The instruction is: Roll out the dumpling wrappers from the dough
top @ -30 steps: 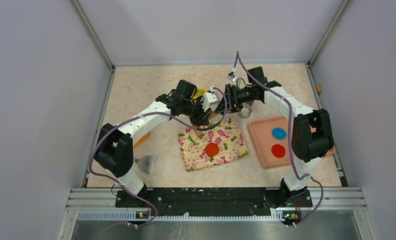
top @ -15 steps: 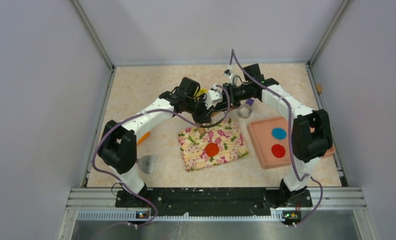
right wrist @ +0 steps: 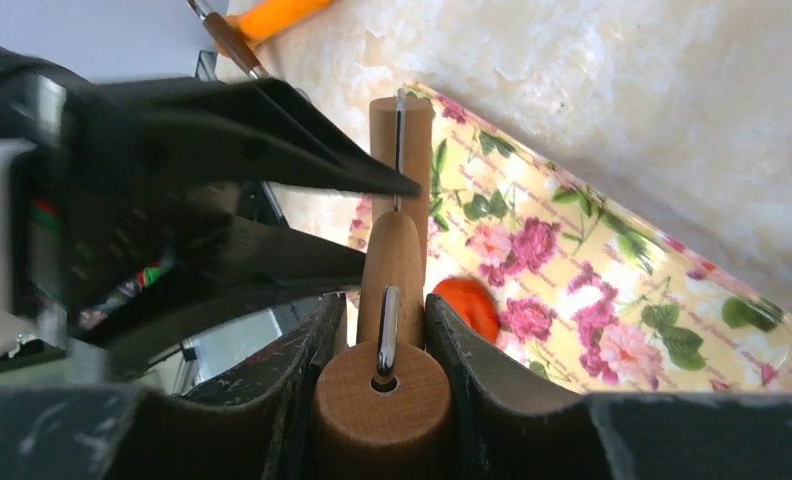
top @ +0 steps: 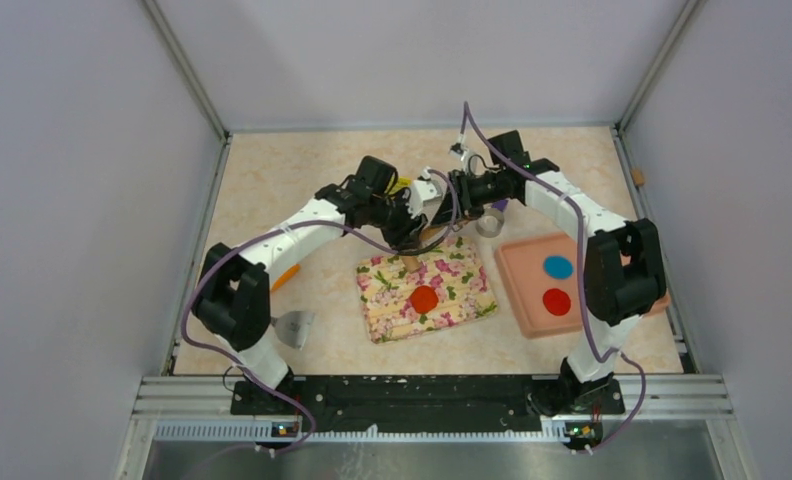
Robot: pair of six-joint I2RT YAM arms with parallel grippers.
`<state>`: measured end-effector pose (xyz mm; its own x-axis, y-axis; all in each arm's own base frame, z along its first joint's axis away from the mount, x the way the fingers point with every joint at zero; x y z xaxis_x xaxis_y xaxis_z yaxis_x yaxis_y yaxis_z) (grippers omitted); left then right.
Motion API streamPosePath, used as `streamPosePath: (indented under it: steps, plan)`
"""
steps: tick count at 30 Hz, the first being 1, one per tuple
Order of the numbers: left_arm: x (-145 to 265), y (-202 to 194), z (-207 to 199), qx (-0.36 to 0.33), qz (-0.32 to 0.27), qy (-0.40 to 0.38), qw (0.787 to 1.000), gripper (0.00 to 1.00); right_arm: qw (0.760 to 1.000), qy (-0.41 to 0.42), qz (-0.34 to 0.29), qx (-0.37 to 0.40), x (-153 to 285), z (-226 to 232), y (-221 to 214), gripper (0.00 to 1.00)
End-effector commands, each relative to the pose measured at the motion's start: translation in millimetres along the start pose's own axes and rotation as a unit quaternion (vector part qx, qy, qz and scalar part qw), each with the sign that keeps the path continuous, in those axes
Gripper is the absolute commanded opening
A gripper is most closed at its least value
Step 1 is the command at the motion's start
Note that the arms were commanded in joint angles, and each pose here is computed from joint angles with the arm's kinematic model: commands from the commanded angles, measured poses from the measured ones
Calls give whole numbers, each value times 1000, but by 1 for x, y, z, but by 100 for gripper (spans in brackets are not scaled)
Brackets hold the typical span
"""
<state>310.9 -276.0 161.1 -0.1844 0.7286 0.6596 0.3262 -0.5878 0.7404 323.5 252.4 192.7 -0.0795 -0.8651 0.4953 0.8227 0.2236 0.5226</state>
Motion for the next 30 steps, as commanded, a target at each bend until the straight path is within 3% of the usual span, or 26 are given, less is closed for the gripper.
streamPosePath:
  steps: [1, 6, 11, 15, 21, 26, 30]
  plan:
    - [41, -6, -7, 22, -18, 25, 999, 53, 1000, -6, -27, 12, 35, 2, -2, 0]
    - [60, -39, 1, 73, -11, 83, 994, 60, 998, -34, -57, 11, 68, -7, -7, 0]
    - [39, -80, 15, 86, 88, 82, 989, 55, 992, -66, -106, 19, 109, -8, 0, 0]
    - [19, -98, 33, 84, 151, 78, 982, 50, 987, -88, -134, 26, 140, -4, 3, 0]
    - [-2, -109, 49, 34, 199, 40, 978, 48, 979, -112, -170, 1, 169, -6, -6, 0]
    - [-16, -115, 66, 23, 220, 51, 974, 33, 975, -128, -183, -7, 178, -4, -17, 0]
    - [-24, -110, 76, 25, 214, 61, 975, 29, 974, -132, -185, -10, 180, -3, -23, 0]
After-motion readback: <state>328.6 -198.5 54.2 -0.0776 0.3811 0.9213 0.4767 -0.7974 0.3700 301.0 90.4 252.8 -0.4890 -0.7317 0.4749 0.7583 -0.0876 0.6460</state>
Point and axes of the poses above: each gripper's point midway between its finger pads, its own x axis back along the fingers, its own z axis along the line the jaws close on, y = z × x, the point moved 3 cm from there along x, back along the fingers, and after that the axes turned 5 degrees about x, right-handed, at the moved point
